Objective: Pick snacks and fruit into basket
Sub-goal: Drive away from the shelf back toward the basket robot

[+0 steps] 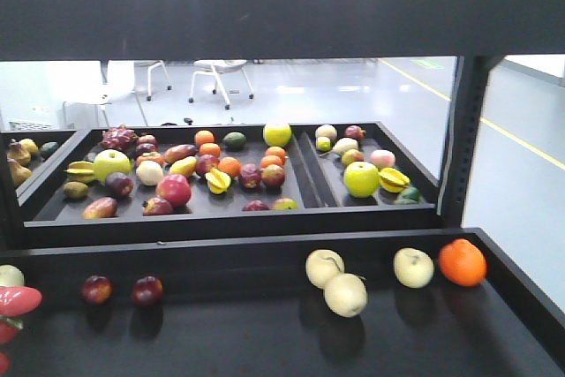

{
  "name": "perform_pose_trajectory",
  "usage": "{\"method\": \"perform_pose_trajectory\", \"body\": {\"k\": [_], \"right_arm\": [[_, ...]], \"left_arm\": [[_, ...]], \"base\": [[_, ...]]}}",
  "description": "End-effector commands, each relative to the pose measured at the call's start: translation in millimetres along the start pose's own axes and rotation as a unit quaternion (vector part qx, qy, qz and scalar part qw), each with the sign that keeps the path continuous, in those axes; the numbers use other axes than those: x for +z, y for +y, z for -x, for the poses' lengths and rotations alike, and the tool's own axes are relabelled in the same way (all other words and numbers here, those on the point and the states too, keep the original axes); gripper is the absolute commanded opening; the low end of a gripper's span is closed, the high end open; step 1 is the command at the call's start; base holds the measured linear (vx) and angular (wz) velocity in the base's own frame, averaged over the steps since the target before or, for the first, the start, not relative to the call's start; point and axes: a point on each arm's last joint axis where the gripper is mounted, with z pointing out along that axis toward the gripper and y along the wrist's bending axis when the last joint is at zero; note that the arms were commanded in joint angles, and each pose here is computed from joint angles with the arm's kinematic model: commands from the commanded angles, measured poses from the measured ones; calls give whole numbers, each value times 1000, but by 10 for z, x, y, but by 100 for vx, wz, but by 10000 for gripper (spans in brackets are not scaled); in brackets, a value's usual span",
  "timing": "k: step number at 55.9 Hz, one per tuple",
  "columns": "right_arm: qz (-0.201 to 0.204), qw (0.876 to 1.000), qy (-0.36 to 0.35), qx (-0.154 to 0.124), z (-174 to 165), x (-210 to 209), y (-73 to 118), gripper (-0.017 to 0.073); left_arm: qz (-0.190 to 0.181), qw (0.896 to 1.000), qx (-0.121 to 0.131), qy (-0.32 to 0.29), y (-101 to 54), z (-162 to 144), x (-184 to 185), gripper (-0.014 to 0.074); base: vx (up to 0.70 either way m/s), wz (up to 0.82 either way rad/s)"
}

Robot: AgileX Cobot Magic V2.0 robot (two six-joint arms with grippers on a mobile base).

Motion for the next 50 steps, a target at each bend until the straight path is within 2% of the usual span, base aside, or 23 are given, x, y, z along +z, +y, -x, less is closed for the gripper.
{"method": "perform_pose_trajectory", "body": {"k": [1,50], "right_arm": [[6,998,-54,-11,155,-44,8,-8],[6,998,-54,-11,155,-44,8,-8]], "left_arm": [[21,999,-10,-40,43,140,-21,-8],[21,999,-10,-40,43,140,-21,-8]], "base": [[-21,-15],[-33,-2]]}}
